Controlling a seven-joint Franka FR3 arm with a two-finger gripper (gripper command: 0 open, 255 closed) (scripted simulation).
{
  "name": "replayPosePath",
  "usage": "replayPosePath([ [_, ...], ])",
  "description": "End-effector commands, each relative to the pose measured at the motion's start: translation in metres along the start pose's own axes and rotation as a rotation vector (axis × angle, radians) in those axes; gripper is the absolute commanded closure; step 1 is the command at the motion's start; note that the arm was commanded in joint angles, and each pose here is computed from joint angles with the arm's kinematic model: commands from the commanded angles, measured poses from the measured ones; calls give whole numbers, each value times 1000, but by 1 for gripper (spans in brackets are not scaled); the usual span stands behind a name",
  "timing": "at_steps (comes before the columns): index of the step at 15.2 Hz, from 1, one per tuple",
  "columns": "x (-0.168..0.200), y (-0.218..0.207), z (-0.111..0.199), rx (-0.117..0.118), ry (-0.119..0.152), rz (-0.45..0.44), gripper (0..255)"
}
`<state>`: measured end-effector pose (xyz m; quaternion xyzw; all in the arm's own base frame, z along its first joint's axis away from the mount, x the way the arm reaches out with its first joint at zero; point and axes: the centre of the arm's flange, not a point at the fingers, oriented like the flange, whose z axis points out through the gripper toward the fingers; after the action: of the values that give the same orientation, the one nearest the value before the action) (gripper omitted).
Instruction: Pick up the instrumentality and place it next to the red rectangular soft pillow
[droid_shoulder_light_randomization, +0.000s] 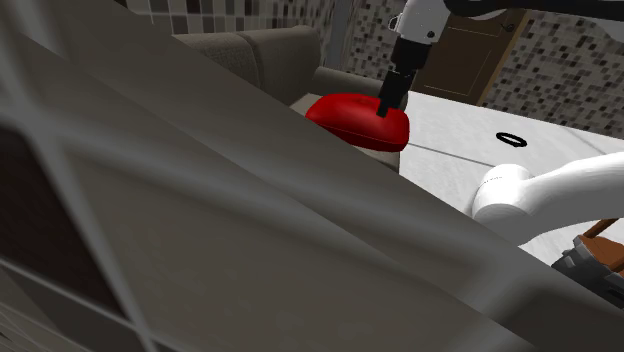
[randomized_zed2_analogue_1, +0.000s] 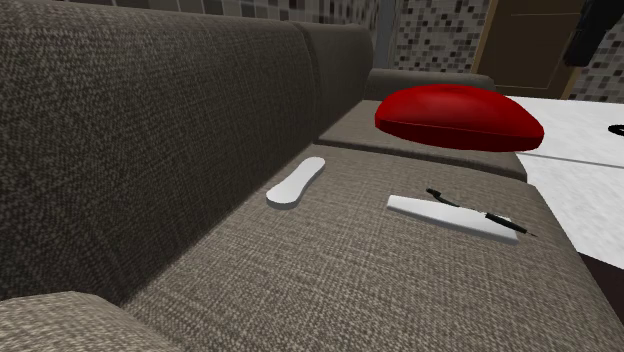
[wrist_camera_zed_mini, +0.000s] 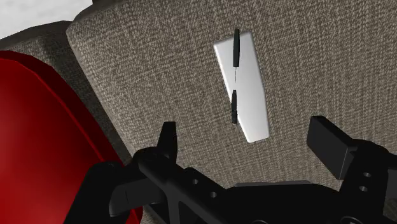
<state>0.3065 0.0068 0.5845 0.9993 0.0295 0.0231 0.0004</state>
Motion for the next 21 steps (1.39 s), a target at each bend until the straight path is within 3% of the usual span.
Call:
replayPosePath([
  [1, 0, 0, 0, 0, 0, 0, 0],
  [11, 81, -84, 63, 0, -9, 337, 0],
  [21, 184, -136, 127, 1, -18, 674, 0],
])
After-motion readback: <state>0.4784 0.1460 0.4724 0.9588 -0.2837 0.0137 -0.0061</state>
